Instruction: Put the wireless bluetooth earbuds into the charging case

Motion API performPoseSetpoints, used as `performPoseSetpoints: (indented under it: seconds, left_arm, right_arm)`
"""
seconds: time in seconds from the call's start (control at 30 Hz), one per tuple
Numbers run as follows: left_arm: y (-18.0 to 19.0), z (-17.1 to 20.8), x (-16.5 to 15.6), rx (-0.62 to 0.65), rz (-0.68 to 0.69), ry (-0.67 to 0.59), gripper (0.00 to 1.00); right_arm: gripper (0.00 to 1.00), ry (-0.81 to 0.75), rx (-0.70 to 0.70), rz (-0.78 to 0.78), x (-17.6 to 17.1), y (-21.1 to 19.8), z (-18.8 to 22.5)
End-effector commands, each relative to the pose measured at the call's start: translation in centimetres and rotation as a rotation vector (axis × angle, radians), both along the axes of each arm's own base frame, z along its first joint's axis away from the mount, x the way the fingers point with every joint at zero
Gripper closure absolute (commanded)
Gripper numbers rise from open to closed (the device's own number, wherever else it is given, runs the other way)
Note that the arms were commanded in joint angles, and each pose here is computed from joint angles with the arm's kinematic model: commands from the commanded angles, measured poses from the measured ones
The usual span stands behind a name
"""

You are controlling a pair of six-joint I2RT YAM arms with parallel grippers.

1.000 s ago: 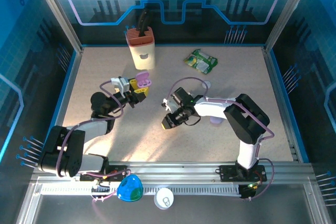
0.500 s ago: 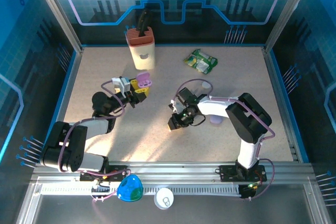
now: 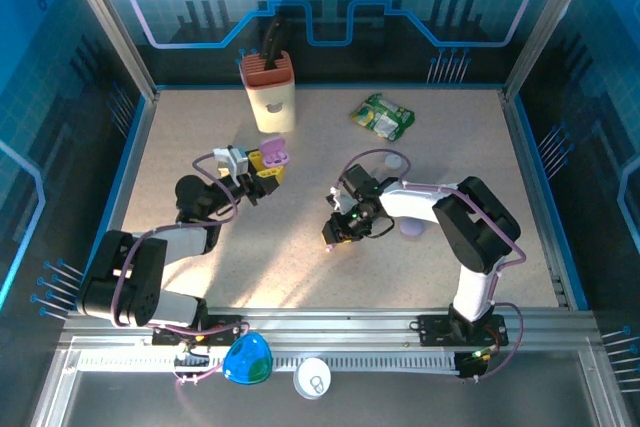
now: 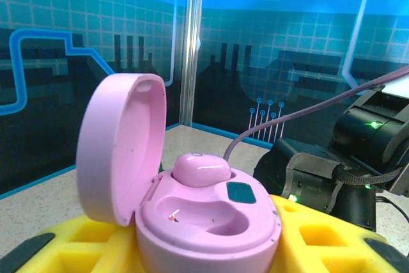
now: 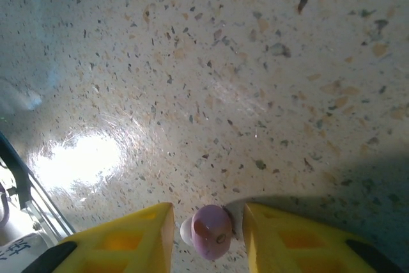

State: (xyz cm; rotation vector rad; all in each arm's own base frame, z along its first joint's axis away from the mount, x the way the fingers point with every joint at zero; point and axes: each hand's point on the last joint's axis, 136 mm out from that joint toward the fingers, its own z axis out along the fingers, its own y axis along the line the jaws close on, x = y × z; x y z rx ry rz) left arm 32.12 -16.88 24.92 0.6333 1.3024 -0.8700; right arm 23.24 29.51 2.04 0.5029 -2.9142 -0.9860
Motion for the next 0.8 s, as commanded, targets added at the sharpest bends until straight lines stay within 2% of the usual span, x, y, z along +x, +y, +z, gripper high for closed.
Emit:
performPoseSetpoints:
  seconds: [0.0, 0.17, 0.3, 0.53, 0.77]
  left_arm:
    - [0.2, 0.8, 0.1, -0.003, 0.002, -0.043, 0.58]
    - [0.2, 0.9, 0.1, -0.004, 0.0, -0.045, 0.58]
    - [0.2, 0.9, 0.1, -0.003, -0.002, -0.044, 0.58]
    - [0.2, 0.9, 0.2, -0.003, 0.001, -0.044, 0.58]
    - [0.2, 0.6, 0.4, 0.001, 0.003, -0.04, 0.58]
  right_arm:
    - [0.63, 0.013, 0.056, -0.025, -0.1, 0.2, 0.6]
    - [0.63, 0.043, 0.124, -0.043, -0.7, 1.0, 1.0]
    - [0.66, 0.053, 0.1, -0.045, -1.0, 0.8, 0.2]
    - [0.78, 0.05, 0.063, -0.033, -1.1, 0.7, -0.1]
    - [0.81, -0.01, 0.031, -0.022, -0.2, 0.4, 0.5]
